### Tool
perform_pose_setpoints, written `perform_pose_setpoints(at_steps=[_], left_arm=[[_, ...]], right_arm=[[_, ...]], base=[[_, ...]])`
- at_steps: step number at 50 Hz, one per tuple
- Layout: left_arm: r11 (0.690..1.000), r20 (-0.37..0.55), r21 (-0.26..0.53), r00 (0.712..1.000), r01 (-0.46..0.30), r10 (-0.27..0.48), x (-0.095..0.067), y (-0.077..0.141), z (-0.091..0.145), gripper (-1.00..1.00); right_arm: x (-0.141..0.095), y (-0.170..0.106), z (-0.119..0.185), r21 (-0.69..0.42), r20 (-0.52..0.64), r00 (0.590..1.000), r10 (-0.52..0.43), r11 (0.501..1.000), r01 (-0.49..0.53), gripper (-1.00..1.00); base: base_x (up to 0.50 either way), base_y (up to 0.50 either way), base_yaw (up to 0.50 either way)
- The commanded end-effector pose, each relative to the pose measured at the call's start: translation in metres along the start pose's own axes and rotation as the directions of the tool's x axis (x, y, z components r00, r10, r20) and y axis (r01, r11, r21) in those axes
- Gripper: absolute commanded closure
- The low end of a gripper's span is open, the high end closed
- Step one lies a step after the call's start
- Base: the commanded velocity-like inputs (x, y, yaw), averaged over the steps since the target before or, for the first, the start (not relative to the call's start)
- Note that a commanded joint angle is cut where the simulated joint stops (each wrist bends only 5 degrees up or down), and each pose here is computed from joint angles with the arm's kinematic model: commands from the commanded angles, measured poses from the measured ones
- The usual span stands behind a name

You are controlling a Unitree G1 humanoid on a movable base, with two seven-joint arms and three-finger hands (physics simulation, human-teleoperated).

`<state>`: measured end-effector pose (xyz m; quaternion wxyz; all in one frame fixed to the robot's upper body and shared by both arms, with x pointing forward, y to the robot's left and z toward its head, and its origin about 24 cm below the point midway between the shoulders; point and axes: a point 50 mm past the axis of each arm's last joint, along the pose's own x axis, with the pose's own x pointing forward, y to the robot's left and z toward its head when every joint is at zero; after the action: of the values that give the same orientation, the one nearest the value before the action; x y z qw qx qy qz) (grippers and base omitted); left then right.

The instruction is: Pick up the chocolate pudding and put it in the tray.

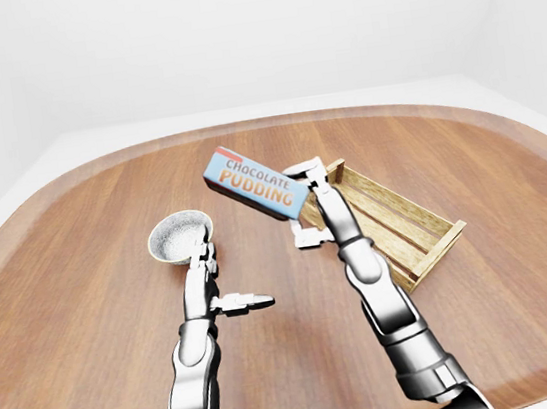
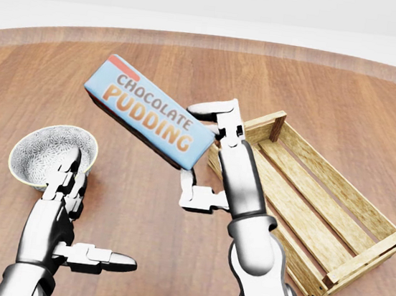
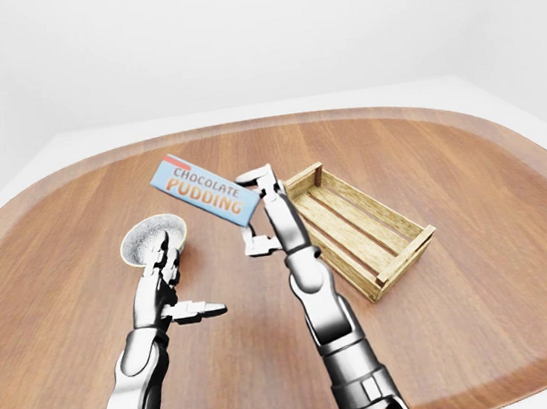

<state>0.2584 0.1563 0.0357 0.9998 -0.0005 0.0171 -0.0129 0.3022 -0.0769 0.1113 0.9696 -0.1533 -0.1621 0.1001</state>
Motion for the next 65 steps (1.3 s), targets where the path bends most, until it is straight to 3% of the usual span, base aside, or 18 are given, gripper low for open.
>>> perform_pose_setpoints(at_steps=[1, 9, 20, 29, 33, 41, 54, 65], left_arm=[[0.999, 0.004, -0.035, 1.0, 0.013, -0.012, 0.0, 0.0, 0.0, -1.0], [0.999, 0.004, -0.036, 1.0, 0.014, -0.014, 0.0, 0.0, 0.0, -1.0], [0.999, 0.005, -0.041, 1.0, 0.015, -0.015, -0.001, 0.0, 0.001, -1.0], [0.999, 0.005, -0.047, 1.0, 0.018, -0.018, 0.0, 0.001, 0.001, -1.0], [0.999, 0.005, -0.048, 1.0, 0.019, -0.019, 0.0, 0.001, 0.001, -1.0], [0.999, 0.005, -0.05, 1.0, 0.02, -0.02, 0.001, 0.001, 0.001, -1.0], [0.998, 0.003, -0.049, 1.0, 0.026, -0.026, 0.001, 0.0, -0.001, -1.0], [0.999, 0.001, -0.047, 1.0, 0.027, -0.027, 0.002, 0.001, -0.003, -1.0]], right_arm=[[0.04, -0.013, 0.018, -0.012, 0.055, 0.998, -0.019, 1.0, 0.02, 1.0], [0.074, -0.023, 0.0, -0.003, -0.079, 0.996, -0.034, 0.999, 0.033, 1.0], [0.106, -0.036, -0.01, -0.104, -0.25, 0.967, -0.047, 0.994, 0.021, 1.0], [0.115, -0.041, -0.005, -0.13, -0.281, 0.959, -0.045, 0.991, 0.009, 1.0], [0.125, -0.045, 0.012, -0.122, -0.236, 0.971, -0.038, 0.992, 0.009, 1.0], [0.128, -0.05, 0.017, -0.108, -0.226, 0.974, -0.022, 0.994, -0.003, 1.0], [0.096, -0.083, -0.038, -0.111, -0.387, 0.909, -0.154, 0.987, 0.12, 1.0], [0.081, -0.091, -0.056, -0.09, -0.439, 0.88, -0.181, 0.983, 0.158, 1.0]], base=[[0.0, 0.0, 0.0], [0.0, 0.0, 0.0], [0.0, 0.0, 0.0], [0.0, 0.0, 0.0], [0.0, 0.0, 0.0], [0.0, 0.0, 0.0], [0.0, 0.0, 0.0], [0.0, 0.0, 0.0]])
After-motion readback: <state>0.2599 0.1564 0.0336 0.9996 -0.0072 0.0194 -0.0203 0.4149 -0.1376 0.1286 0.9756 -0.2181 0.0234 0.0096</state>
